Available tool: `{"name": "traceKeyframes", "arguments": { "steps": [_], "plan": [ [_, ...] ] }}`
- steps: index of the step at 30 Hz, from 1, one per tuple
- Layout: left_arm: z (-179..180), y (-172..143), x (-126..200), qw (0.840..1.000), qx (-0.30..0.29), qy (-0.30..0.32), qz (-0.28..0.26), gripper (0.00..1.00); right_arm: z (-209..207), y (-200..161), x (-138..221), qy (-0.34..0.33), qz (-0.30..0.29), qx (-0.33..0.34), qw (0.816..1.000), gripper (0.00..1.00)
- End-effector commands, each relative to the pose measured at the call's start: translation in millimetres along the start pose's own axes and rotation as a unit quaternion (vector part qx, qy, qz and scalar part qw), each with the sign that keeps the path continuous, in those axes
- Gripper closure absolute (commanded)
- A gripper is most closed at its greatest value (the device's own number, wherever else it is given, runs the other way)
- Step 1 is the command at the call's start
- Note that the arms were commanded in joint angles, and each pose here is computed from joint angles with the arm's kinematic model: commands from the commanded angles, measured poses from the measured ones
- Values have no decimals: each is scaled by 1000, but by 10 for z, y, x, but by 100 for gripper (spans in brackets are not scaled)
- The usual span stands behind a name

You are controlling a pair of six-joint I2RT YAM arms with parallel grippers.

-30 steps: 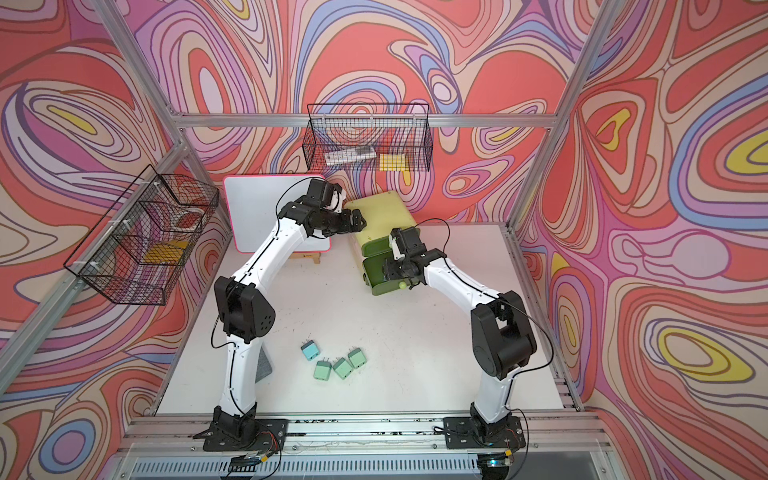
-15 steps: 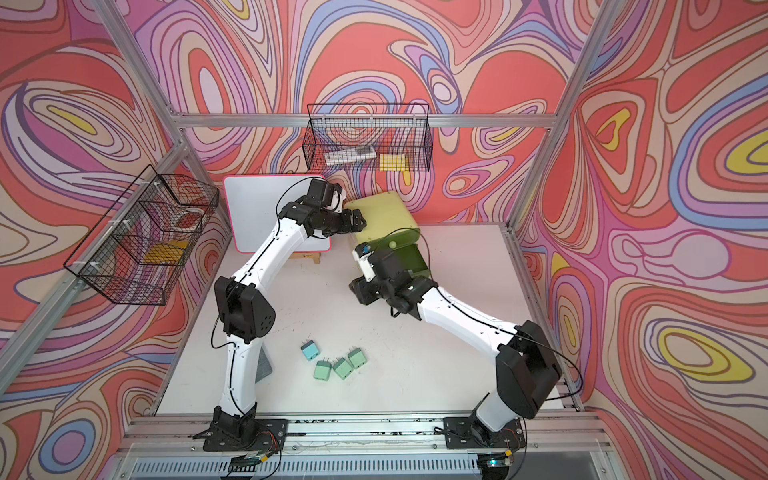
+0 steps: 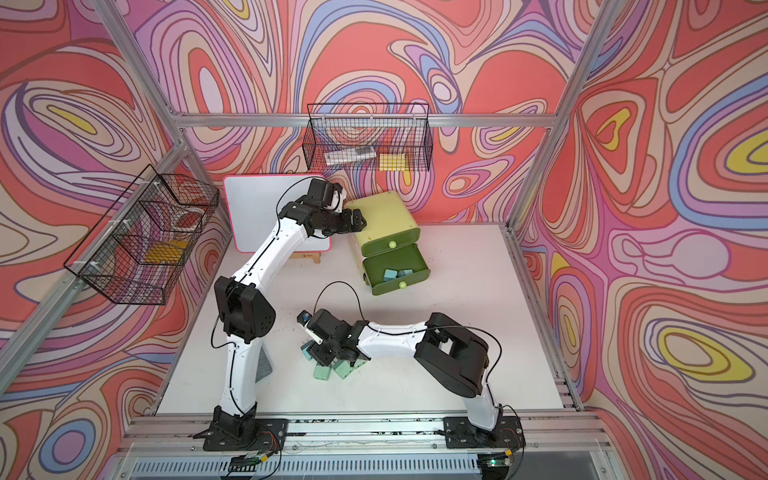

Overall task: Place the plugs into the drawer by color
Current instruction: Pick up the plug from the center of the board.

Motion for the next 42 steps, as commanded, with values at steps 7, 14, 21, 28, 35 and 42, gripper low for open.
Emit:
{"name": "traceKeyframes", "arguments": {
  "steps": [7, 14, 21, 28, 35, 42],
  "plan": [
    [77, -122, -15, 999, -1, 25, 24, 9, 60, 145, -295, -19, 13, -3, 1000, 30],
    [80, -124, -23, 999, -1, 25, 25, 9, 55, 62, -410, -22, 35, -17, 999, 37],
    [83, -143, -50, 999, -1, 26, 28, 9, 27, 46, -346, -35, 31, -22, 999, 55],
    [71, -147, -40, 999, -4, 27, 28, 9, -223, 224, 193, -88, -24, -49, 995, 62],
    [48, -121, 7, 999, -5, 23, 22, 9, -759, 236, 1149, -172, -85, -104, 976, 62],
    [45, -130, -10, 999, -6, 23, 23, 9, -1475, 109, 1785, -253, -116, -143, 950, 61]
  ]
}}
Point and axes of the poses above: each gripper's point midway between its finger pads, its own x axis back along the fingers, its own z axis along the line the jaws close on, y = z × x, the point moved 8 cm from there along x, back along the fingers, and after that the axes turned 3 degrees about x, right-handed, at the moved point
